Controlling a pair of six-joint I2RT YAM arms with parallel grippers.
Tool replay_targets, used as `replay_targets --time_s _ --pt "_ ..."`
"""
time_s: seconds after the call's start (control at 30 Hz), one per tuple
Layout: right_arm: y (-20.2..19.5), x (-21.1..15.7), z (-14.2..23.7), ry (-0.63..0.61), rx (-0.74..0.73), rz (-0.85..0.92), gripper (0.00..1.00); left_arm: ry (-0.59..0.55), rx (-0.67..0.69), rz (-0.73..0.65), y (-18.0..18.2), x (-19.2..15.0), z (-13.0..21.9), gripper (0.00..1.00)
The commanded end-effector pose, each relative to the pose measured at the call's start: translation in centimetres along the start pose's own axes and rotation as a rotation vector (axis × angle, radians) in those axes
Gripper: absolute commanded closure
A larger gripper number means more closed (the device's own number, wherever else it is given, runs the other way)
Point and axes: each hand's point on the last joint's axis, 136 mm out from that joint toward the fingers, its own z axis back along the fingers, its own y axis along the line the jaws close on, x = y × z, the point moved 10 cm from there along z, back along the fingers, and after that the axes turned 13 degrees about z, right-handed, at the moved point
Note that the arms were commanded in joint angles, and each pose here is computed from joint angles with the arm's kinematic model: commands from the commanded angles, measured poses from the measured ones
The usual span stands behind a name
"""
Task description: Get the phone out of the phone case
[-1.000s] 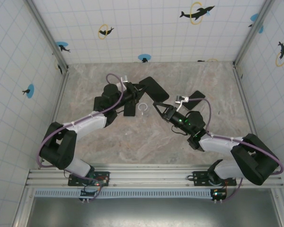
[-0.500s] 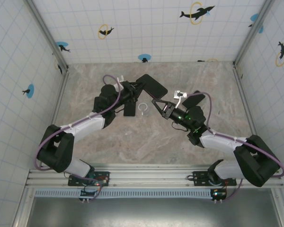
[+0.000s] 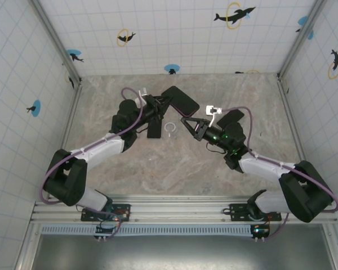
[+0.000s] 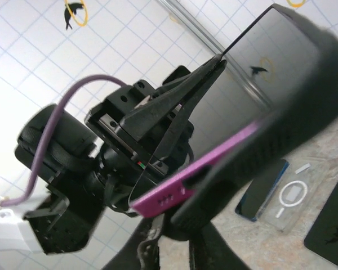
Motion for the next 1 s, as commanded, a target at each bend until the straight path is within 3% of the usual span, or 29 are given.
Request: replay_targets --time_s 0.0,0.17,0.33,0.47,0.6,0.7,0.97 --pt "-1.2 0.2 0.4 0.055 -0.057 0.023 0.75 0.146 -0.105 -0.182 -5.0 -2.4 0.4 1.00" --pt "-1.1 0.7 1.4 0.164 -0.021 0.144 0.58 0.188 -0.086 -0.317 -5.3 -1.1 0.7 1.00" --pt "-1.1 1.8 3.2 0.265 0.028 0.286 0.47 0.310 -0.132 -0.588 -8.0 -1.5 0.9 1.00" --pt "-0.8 3.3 3.9 0.320 0.144 0.341 0.47 0.435 -0.139 -0.763 -9.2 -2.3 0.6 1.00" --pt "0.2 4.3 3.6 0.407 0.248 0.471 0.47 0.478 -0.168 -0.939 -9.4 -2.9 1.2 1.00" --pt "0.3 4.5 3.7 0.481 0.248 0.571 0.50 0.503 -0.200 -1.038 -9.5 -3.3 1.5 1.00" --pt "0.9 4.9 2.5 0.589 0.272 0.779 0.59 0.603 -0.251 -1.129 -9.5 -3.7 1.7 1.00"
